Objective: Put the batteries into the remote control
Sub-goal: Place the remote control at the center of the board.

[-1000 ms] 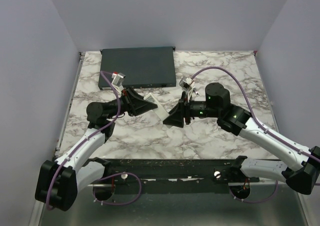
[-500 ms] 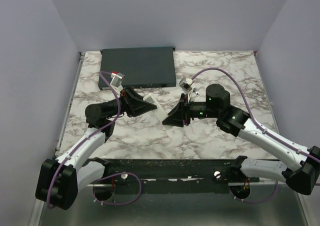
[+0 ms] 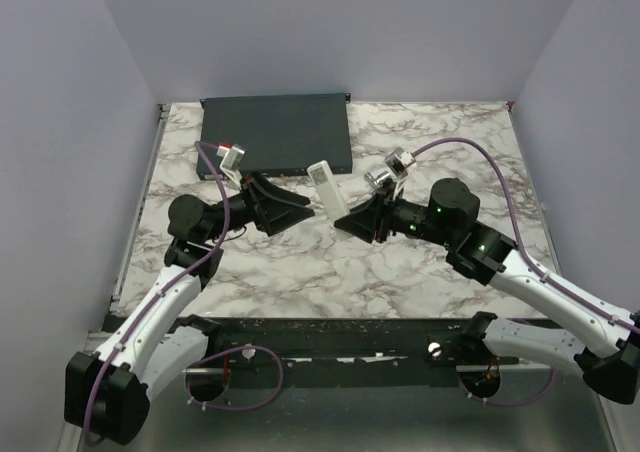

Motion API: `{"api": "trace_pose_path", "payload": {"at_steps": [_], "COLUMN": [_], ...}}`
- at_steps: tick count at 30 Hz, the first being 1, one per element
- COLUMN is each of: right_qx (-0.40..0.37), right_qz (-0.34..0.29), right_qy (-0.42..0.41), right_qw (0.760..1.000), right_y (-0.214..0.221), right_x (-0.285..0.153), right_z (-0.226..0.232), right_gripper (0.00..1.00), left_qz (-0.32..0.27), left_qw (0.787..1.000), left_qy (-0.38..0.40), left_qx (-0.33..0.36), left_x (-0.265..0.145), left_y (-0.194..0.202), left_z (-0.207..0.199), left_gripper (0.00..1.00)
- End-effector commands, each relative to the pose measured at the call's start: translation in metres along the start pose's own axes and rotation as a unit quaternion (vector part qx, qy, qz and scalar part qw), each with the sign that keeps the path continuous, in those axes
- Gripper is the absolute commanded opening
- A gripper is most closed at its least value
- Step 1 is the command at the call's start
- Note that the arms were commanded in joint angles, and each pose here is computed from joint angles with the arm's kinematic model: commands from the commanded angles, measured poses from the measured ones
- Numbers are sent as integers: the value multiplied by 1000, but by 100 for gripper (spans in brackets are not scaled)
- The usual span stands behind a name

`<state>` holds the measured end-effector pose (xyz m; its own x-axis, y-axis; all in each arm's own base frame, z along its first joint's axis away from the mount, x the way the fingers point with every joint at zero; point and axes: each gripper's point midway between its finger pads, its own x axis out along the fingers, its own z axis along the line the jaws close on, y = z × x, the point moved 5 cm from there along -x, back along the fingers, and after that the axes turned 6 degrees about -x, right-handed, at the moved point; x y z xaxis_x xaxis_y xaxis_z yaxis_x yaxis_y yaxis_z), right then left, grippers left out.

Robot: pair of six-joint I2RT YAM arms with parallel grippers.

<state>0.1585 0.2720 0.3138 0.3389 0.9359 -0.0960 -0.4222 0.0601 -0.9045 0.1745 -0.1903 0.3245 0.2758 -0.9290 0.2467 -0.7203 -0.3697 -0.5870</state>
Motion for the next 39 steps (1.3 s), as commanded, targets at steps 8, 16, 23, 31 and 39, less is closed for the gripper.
{"api": "trace_pose_path", "payload": {"at_steps": [8,16,23,31,39], "right_qx": [-41,-92,-116,-152,-186], "right_qz": [94,159,229,270,309], "right_qy": [307,413,447,461,502], "right_qw": [946,892,857,832,786], "right_y": [32,72,118,164,197], "right_x": [-11,-10,-16,11,8], "right_z": [-86,-113,-121,-127,-144], "right_gripper": [1,1,1,1,1], "left_qz": [-68,-86,-97,-101,-103], "left_qw": [944,900,873,870,871], "left_qy": [-324,-427,-479,-482,-480], "left_qx": [2,5,7,-7,-13], "left_x": [-29,-53,-68,-70,-74], "left_y": [-21,-20,-20,-19,-19], "left_z": [51,69,74,78,79], "left_gripper": [98,99,99,99,99]}}
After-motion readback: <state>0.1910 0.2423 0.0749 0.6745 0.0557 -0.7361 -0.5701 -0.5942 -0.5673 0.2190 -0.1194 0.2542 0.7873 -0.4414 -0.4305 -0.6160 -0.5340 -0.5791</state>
